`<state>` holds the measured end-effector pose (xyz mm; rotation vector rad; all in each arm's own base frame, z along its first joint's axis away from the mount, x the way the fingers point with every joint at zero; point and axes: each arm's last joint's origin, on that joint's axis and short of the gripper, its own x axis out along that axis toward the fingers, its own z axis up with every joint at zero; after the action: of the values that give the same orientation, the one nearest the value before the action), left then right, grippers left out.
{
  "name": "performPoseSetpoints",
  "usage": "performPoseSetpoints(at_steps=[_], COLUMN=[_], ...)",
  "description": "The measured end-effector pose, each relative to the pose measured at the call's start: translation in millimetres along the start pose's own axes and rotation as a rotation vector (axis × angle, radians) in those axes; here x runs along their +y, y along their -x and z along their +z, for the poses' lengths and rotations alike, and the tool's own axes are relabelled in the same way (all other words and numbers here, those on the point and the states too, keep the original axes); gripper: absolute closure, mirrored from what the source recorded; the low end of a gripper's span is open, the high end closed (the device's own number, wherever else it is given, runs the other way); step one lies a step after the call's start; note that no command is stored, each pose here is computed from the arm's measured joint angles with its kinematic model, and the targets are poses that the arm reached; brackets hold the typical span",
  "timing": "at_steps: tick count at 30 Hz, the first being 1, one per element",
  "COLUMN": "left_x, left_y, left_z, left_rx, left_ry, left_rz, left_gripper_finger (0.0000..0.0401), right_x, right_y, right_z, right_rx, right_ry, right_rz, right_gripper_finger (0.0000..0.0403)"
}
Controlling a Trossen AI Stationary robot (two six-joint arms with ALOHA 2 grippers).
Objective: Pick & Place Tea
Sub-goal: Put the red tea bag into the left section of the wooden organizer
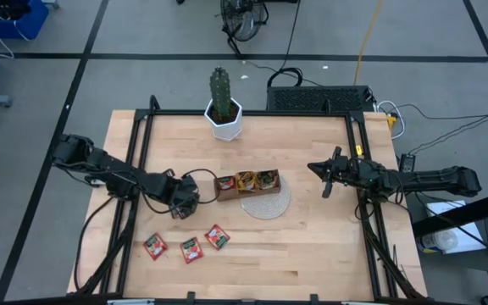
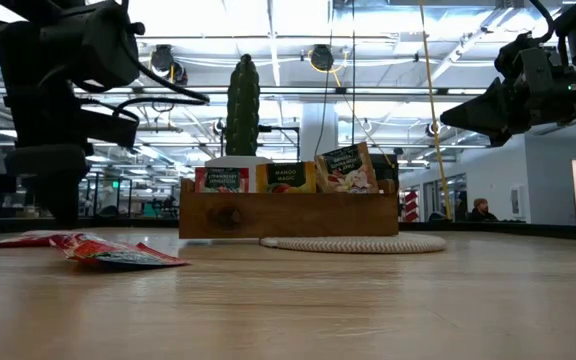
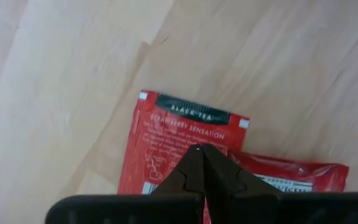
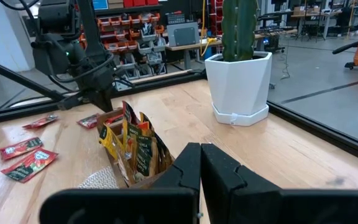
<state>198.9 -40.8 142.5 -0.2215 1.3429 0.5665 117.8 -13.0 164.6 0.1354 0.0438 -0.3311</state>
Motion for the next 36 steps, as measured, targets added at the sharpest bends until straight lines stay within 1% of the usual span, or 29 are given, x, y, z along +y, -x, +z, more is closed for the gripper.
performPoseSetpoints(at_steps=[5,10,15,18,21,26,31,36], left_x=[0,-6,-14,-17,-23,-33,-40,-47], left_y=[0,-9,-17,-14,-6,1,4,8], left_z=[0,0,-1,0,2,4,0,-8], left_rx=[0.006,0.046,0.057,0.044,0.031,0.058,0.118,0.227], left_ry=[0.014,0.011,-0.018,-0.048,-0.097,-0.168,-0.179,-0.177], left_rz=[-0.004,-0.020,-0.009,-0.024,-0.096,-0.264,-0.372,-0.481], left_gripper_finger=[0.0399,0.0400,0.0400,0.0400,0.0400,0.0400,0.0400,0.0398], right_x=[0,0,0,0,0,0,0,0], right_y=[0,0,0,0,0,0,0,0], right_z=[0,0,0,0,0,0,0,0], right_rx=[0.000,0.000,0.000,0.000,0.000,0.000,0.000,0.000], right_ry=[0.000,0.000,0.000,0.000,0.000,0.000,0.000,0.000], right_rz=[0.000,0.000,0.000,0.000,0.000,0.000,0.000,0.000], right_gripper_finger=[0.0403,0.0403,0.0403,0.0403,0.0403,0.0403,0.0403,0.0403])
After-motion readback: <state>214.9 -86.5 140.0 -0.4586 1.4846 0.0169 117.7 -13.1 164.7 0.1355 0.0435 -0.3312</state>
